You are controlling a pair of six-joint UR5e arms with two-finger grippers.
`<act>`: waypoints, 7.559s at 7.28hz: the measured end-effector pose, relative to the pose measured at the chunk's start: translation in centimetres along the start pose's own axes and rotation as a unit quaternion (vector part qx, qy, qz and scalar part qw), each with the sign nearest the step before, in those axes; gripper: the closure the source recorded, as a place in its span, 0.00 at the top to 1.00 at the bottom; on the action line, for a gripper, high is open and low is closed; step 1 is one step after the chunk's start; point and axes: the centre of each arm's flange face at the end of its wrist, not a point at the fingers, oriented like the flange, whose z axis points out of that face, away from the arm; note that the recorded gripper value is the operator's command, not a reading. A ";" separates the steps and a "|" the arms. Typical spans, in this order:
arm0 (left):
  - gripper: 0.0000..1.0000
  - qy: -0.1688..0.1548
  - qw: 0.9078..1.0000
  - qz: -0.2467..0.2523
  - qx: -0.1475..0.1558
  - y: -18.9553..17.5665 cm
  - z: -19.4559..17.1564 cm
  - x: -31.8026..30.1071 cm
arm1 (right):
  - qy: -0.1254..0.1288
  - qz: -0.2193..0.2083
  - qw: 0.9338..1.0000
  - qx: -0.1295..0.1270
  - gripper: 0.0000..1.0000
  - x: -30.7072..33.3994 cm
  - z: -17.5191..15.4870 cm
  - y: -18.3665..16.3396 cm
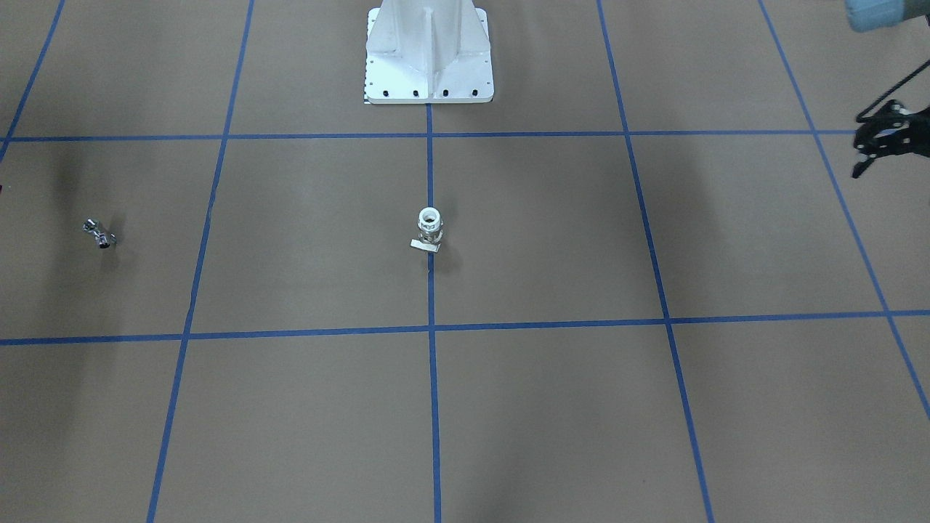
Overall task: Assemble PPR valve and pipe with both arms
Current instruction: 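Reach the right gripper to the chrome valve and grasp it, then carry the chrome valve with the right gripper above the white fitting, then lower the chrome valve into the white fitting's top opening and press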
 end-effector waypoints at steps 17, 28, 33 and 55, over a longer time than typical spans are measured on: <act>1.00 0.010 0.999 -0.028 -0.025 6.7 2.3 -4.1 | 0.035 -0.067 0.997 -0.023 0.70 -4.2 15.2 4.7; 1.00 0.012 0.999 -0.036 -0.032 7.0 3.1 -4.6 | 0.016 -0.069 0.997 -0.014 0.00 -10.3 12.1 2.1; 1.00 0.008 0.995 -0.088 -0.041 9.9 3.6 -9.4 | -0.016 0.063 0.998 -0.012 0.00 -32.4 4.2 -10.5; 1.00 0.007 0.992 -0.118 -0.042 11.8 3.7 -11.6 | 0.061 0.177 0.982 -0.003 0.00 -59.7 12.5 -11.8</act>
